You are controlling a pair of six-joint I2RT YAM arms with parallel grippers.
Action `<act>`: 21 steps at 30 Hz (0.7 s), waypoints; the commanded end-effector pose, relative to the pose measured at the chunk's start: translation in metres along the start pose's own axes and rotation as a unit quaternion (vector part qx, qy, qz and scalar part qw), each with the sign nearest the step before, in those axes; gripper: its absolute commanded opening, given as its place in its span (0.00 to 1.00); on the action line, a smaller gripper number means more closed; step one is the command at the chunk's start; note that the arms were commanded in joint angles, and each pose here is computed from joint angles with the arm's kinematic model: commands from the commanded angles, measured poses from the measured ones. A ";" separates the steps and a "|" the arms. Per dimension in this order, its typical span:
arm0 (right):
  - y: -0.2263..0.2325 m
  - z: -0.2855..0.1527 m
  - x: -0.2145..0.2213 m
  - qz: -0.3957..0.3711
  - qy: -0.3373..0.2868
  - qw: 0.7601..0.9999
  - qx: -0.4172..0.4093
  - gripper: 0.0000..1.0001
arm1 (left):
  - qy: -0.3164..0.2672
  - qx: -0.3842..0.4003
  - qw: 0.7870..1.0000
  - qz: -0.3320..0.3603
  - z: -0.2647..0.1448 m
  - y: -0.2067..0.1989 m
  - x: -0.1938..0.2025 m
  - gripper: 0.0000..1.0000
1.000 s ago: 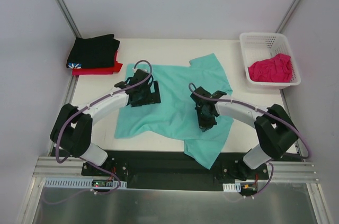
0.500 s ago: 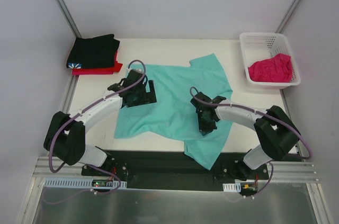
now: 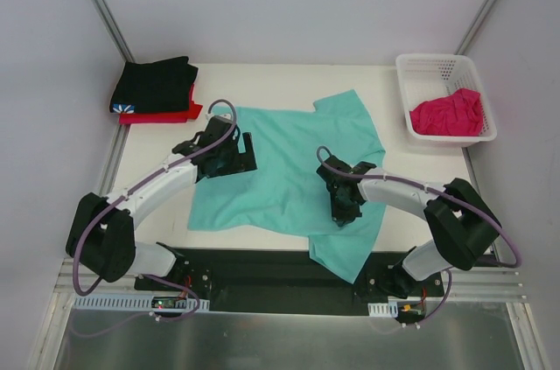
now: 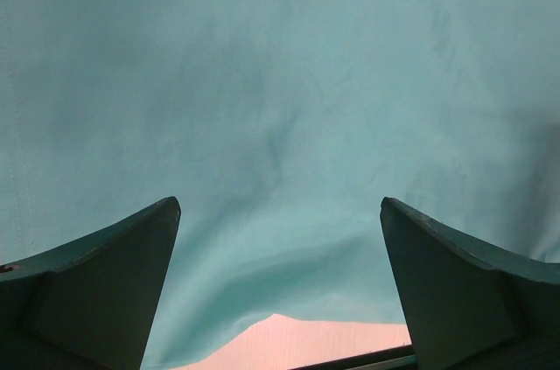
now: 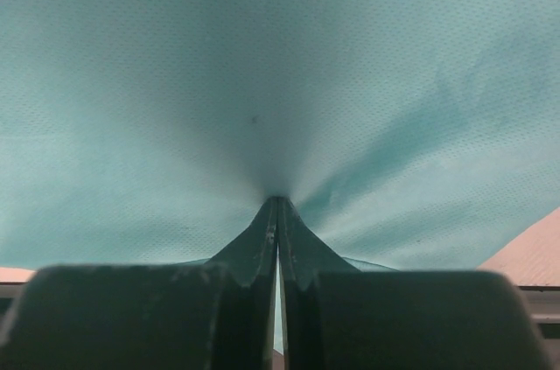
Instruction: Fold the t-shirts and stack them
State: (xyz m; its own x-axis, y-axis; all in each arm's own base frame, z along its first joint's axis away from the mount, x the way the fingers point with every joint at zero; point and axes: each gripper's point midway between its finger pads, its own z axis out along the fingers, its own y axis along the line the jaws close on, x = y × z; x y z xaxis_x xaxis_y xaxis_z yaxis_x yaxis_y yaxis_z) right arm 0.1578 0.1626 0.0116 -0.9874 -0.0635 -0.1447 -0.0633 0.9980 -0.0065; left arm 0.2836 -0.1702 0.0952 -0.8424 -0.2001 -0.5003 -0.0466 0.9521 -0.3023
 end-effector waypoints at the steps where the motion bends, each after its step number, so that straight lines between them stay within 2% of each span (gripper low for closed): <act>1: -0.042 0.002 0.029 -0.001 0.040 0.995 0.091 0.01 | -0.013 0.009 1.000 0.007 -0.013 0.000 -0.006 0.99; 5: -0.038 -0.016 0.012 0.004 0.005 0.996 0.084 0.01 | -0.016 0.002 1.000 0.012 -0.012 0.002 -0.010 0.99; 7: -0.024 -0.037 -0.011 0.002 -0.031 0.998 0.062 0.04 | -0.019 0.003 1.000 0.015 -0.011 -0.001 -0.015 0.99; 8: -0.024 -0.046 -0.018 -0.001 -0.038 0.997 0.065 0.09 | -0.015 0.002 1.000 0.017 -0.008 -0.002 -0.015 0.99; 9: -0.021 -0.053 -0.025 -0.007 -0.046 0.997 0.063 0.24 | -0.019 0.005 1.000 0.018 -0.009 -0.005 -0.020 0.99; 12: -0.008 -0.086 -0.059 -0.025 -0.084 0.994 0.060 0.41 | -0.019 0.006 1.000 0.021 -0.006 -0.010 -0.026 0.99; 15: 0.001 -0.106 -0.090 -0.033 -0.117 0.991 0.056 0.46 | -0.018 0.006 1.000 0.025 -0.003 -0.012 -0.029 0.99; 17: 0.004 -0.106 -0.110 -0.035 -0.132 0.989 0.054 0.46 | -0.010 0.003 1.000 0.025 0.004 -0.013 -0.029 0.99; 20: 0.003 -0.093 -0.135 -0.014 -0.145 0.989 0.027 0.34 | -0.001 0.006 1.000 0.020 0.015 -0.018 -0.030 0.99; 21: -0.003 -0.085 -0.145 0.004 -0.145 0.989 0.024 0.33 | -0.007 0.013 1.000 0.017 0.018 -0.023 -0.034 0.99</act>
State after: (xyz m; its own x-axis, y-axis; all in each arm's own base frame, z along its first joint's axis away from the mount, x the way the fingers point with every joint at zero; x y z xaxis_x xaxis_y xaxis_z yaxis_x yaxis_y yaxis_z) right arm 0.2630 0.1892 0.1383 -0.8924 -0.0756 -0.4448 -0.0744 0.9970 -0.0202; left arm 0.3059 -0.1808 0.1020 -0.8424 -0.1665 -0.5125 -0.0160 0.9584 -0.2850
